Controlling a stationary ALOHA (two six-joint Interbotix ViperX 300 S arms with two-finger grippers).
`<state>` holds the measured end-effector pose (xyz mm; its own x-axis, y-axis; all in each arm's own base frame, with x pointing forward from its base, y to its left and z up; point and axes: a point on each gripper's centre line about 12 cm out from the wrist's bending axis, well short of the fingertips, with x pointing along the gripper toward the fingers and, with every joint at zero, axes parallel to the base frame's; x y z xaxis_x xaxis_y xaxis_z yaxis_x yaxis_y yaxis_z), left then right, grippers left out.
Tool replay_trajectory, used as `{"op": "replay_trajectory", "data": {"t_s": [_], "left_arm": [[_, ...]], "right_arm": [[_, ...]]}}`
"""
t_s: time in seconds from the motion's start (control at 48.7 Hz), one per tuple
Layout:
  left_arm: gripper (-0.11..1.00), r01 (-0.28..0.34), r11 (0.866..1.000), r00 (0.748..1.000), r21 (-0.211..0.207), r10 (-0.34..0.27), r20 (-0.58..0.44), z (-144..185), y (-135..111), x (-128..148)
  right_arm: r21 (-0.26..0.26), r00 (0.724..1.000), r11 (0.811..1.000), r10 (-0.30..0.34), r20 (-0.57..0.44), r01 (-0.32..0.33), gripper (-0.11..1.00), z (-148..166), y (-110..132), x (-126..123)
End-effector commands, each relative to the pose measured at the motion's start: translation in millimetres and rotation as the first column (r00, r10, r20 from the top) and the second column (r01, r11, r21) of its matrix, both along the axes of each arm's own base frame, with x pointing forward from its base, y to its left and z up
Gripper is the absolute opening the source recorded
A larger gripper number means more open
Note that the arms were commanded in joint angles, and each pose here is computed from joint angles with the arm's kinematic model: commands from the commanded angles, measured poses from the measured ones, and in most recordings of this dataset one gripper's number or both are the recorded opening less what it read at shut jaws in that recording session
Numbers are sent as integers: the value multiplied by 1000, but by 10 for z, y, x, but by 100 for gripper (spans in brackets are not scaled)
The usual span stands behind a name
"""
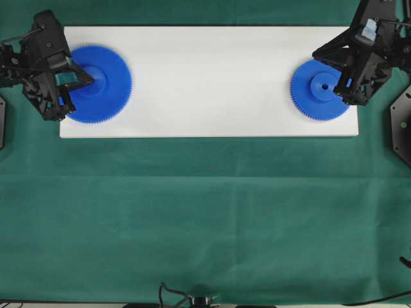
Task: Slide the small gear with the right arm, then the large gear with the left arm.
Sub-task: 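Slide the large blue gear right with the left gripper against the small gear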
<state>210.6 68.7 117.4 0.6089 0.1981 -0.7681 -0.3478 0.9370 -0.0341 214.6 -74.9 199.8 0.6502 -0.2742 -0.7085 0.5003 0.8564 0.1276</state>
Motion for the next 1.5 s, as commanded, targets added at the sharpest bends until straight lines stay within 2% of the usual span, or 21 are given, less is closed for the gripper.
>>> {"op": "replay_trajectory", "data": {"t_s": [0.0, 0.37, 0.554, 0.883, 1.232, 1.478], "left_arm": [[0, -3, 1000, 1000, -8, 3, -25, -33, 1, -18], [0, -1, 1000, 997, -29, -1, -81, -92, -31, -79], [0, 16, 1000, 997, -27, -18, -69, -118, -27, 76], [0, 85, 996, 992, -32, -87, -90, -424, -1, 904], [0, 155, 988, 986, 20, -156, 63, -321, -22, 2105], [0, 172, 985, 980, 31, -175, 98, -374, -32, 2610]], "right_arm": [[-10, 1000, 1000, 3, 29, -3, 53, 94, -12, 53], [-11, 1000, 1000, 4, 28, -4, 53, 94, -12, 53], [-12, 1000, 1000, 6, 28, -5, 53, 94, -12, 53], [-13, 1000, 1000, 8, 28, -8, 53, 90, -8, 52], [-13, 1000, 1000, 8, 26, -8, 53, 86, -9, 54], [-12, 1000, 1000, 8, 25, -8, 53, 80, -8, 51]]}}
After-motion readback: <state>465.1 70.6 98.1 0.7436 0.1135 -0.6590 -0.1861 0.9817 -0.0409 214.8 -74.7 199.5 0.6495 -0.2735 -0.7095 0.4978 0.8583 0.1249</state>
